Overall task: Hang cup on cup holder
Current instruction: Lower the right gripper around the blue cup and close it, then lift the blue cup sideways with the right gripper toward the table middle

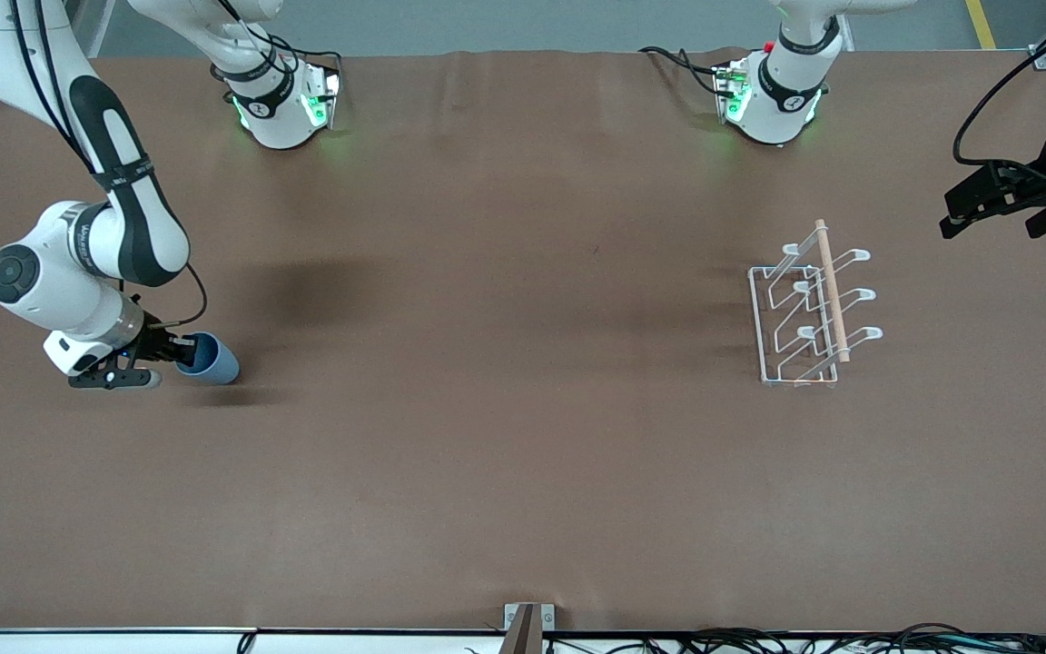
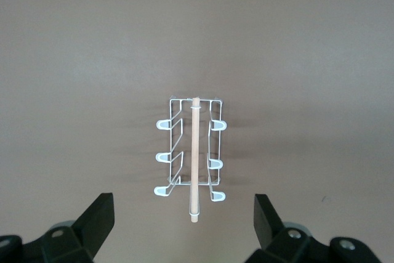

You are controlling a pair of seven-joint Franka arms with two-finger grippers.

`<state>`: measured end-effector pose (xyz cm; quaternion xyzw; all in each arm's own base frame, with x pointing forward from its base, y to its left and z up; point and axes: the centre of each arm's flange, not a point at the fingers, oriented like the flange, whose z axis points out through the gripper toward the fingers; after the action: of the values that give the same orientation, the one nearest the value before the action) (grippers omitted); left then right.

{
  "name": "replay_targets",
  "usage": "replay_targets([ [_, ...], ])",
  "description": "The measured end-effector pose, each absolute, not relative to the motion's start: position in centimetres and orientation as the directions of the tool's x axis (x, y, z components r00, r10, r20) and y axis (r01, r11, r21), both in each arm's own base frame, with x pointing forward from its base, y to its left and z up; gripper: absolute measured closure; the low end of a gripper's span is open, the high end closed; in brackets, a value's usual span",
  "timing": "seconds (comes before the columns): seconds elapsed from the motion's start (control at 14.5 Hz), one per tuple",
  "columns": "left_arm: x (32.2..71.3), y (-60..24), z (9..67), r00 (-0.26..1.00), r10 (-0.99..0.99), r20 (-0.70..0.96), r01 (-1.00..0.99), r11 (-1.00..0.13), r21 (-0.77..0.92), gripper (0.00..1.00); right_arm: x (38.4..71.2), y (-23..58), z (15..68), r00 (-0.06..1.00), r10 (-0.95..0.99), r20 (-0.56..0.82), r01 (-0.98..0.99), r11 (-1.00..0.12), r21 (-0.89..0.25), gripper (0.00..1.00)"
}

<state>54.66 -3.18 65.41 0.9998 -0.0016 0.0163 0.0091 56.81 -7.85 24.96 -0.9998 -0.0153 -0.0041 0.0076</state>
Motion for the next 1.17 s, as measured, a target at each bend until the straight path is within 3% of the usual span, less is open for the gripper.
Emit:
replay_targets([
  [0.41,54.7,-3.2,65.3,1.0,-0.007,0.031,-0.007,-1.0,0.018,0.0,61.0,-7.7,35.5,0.999,0.05,-0.016,0.049,-0.998,-0.041,0.96],
  [0.62,54.7,-3.6,65.2,1.0,-0.016,0.027,-0.016,-1.0,0.018,0.0,60.7,-5.6,41.9,0.996,0.079,0.035,0.081,-0.995,-0.058,0.96],
  [0.83,54.8,-3.6,65.1,1.0,-0.016,0.026,-0.017,-1.0,0.018,0.0,59.0,-0.4,45.6,0.996,0.086,0.021,0.088,-0.972,-0.22,0.96],
  [1.17,55.2,-3.5,64.4,1.0,-0.014,0.013,-0.014,-1.0,0.017,0.0,57.2,5.3,45.9,0.996,0.054,-0.074,0.005,-0.837,-0.547,0.96],
])
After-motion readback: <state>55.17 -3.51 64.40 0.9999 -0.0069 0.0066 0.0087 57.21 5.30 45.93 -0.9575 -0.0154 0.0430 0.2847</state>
